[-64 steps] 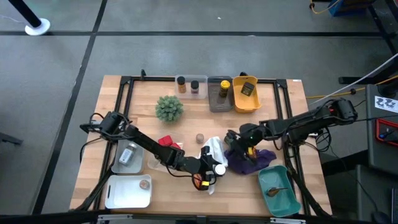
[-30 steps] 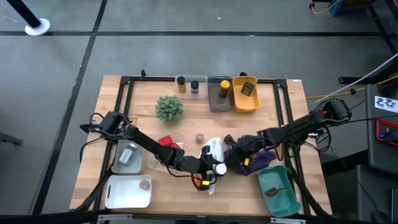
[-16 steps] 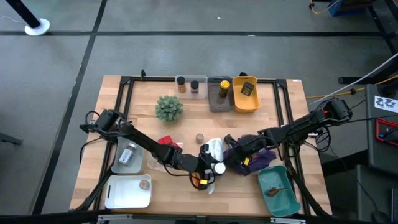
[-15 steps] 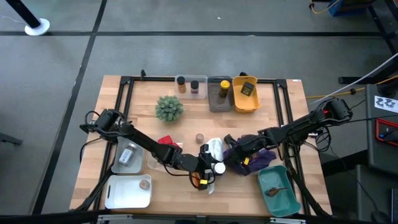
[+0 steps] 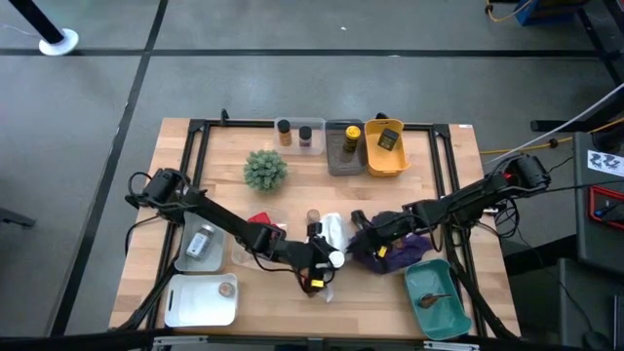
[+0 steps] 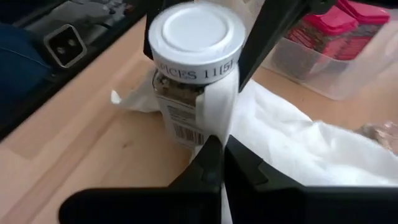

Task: Sort spices by type
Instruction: Put the white seasoning bottle into the gray bin

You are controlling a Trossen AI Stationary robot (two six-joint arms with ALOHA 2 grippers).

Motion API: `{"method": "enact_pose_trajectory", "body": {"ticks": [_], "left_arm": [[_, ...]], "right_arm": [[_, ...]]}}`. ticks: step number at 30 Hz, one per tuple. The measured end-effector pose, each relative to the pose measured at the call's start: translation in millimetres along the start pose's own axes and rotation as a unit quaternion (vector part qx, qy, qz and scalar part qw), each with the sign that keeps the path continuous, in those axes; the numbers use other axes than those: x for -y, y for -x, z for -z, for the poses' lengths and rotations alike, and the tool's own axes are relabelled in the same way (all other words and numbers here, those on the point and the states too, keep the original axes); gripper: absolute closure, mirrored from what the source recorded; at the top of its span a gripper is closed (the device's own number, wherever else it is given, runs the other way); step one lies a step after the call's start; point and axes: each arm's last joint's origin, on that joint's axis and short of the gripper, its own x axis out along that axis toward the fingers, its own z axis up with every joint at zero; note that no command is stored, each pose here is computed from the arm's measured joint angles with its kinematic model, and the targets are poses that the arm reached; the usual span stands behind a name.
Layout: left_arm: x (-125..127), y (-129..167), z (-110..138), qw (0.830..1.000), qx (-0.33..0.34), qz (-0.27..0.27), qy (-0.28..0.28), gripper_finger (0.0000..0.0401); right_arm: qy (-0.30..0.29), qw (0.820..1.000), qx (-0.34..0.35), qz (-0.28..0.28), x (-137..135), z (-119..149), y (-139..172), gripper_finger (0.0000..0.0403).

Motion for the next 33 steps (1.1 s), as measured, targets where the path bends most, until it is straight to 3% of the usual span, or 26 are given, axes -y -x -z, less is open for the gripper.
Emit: {"method": "enact_pose_trajectory", "body": {"ticks": [26,33], "left_arm": [[4.4,-20.1,24.1,0.998,-0.035,0.002,0.053,0.02],[4.7,-19.8,28.4,0.996,-0.052,0.006,0.066,0.0163]], "right_arm": [[-0.005,1.0,-0.02,0.009,0.2,6.7,-5.6,0.04],[-0.011,0.999,-0.052,0.005,0.0,19.6,-19.7,0.0398]]}}
